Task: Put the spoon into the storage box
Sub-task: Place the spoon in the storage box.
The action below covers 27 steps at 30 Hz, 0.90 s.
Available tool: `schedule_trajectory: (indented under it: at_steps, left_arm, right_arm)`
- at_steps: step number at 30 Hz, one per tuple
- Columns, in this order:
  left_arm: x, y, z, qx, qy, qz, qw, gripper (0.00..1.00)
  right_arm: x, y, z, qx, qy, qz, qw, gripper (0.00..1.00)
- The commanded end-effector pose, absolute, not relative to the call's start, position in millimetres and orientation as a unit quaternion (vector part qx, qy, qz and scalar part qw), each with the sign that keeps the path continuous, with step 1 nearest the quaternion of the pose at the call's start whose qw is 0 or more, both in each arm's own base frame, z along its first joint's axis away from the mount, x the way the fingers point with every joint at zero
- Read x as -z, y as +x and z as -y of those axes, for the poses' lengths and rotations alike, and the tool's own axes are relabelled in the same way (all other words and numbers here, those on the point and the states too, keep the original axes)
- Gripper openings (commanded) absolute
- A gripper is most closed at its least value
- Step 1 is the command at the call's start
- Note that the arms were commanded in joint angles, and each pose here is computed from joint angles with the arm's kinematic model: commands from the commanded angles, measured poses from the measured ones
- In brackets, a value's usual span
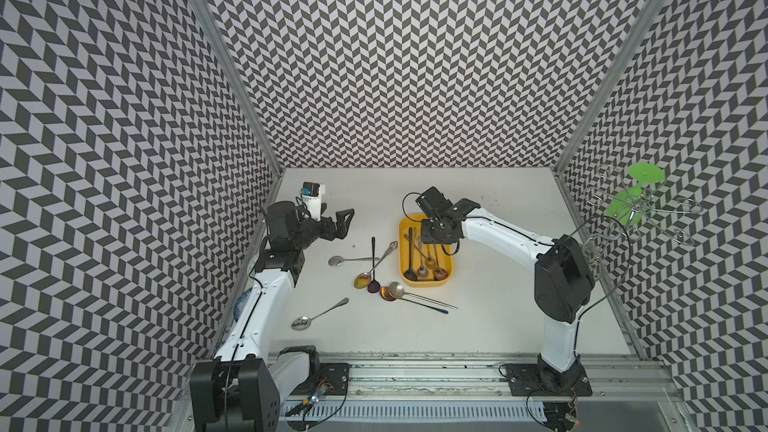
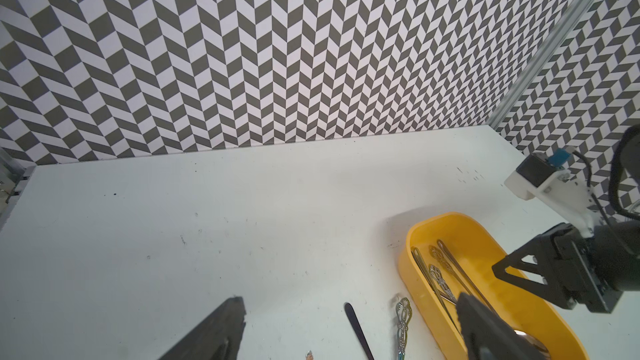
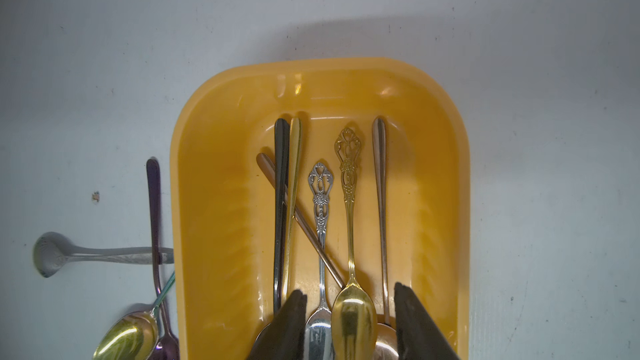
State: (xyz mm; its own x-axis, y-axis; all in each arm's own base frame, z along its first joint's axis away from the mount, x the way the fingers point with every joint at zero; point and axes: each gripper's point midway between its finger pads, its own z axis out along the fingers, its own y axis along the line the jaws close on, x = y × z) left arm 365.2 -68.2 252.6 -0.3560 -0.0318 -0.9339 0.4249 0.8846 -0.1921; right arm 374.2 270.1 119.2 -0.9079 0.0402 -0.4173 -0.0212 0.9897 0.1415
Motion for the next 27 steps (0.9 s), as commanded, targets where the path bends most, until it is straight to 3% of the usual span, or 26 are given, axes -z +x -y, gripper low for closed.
schedule_trajectory:
  at_steps: [1, 9, 16, 27]
  left_arm:
    - [-260, 363, 78, 0.214, 0.153, -0.786, 0.559, 0.98]
    - [-248, 359, 87, 0.206, 0.193, -0.789, 0.545, 0.96]
    - [-232, 350, 102, 0.195, 0.248, -0.791, 0.524, 0.95]
    - [-210, 343, 124, 0.206, 0.284, -0.799, 0.488, 0.95]
  right_arm:
    - [-164, 379, -257, -0.1, 0.007, -0.96, 0.261, 0.47]
    - [-189, 371, -235, -0.138, -0.024, -0.949, 0.282, 0.51]
    - [-212, 364, -204, -0.144, -0.048, -0.928, 0.34, 0.69]
    - [-234, 351, -160, -0.122, -0.082, -0.903, 0.403, 0.75]
